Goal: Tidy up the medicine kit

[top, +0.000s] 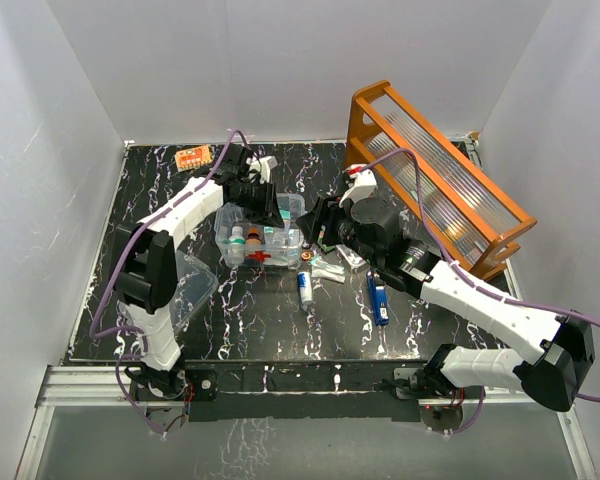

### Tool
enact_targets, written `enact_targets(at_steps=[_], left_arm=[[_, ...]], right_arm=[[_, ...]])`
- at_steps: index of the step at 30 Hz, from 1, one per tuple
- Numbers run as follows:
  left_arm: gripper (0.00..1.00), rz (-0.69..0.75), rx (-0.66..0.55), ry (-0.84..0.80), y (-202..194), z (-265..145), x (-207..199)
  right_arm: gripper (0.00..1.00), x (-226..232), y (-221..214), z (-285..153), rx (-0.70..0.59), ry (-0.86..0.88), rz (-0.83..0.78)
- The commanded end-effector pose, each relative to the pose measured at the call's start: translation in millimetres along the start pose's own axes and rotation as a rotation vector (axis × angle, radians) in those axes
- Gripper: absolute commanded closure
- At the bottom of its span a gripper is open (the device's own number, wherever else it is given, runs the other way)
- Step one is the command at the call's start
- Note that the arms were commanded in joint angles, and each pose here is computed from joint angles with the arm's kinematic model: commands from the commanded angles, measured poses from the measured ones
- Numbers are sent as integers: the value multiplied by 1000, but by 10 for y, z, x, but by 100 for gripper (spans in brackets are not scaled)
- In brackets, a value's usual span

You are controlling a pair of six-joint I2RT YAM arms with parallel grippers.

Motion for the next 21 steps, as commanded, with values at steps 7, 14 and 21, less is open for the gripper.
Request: enact_targets(at_steps=[7,14,21], left_arm=[[84,-32,80,-81,-10,49,89],[80,-70,93,-86,-33,127,165],[59,-84,74,22,-38,99,238]], right_arm=[[44,11,93,-45,-47,9,15],[44,32,58,-20,-26,28,30],[44,26,49,-32,-26,28,32]])
Point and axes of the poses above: each gripper's point midway between its finger pads, its own z axis out along the fingers, its own x axis along the line the jaws close on, y = z × x, the point moved 10 cm from there along -z, back along the fingers, and after that the axes turned 6 degrees about -z, right-handed, at the moved point
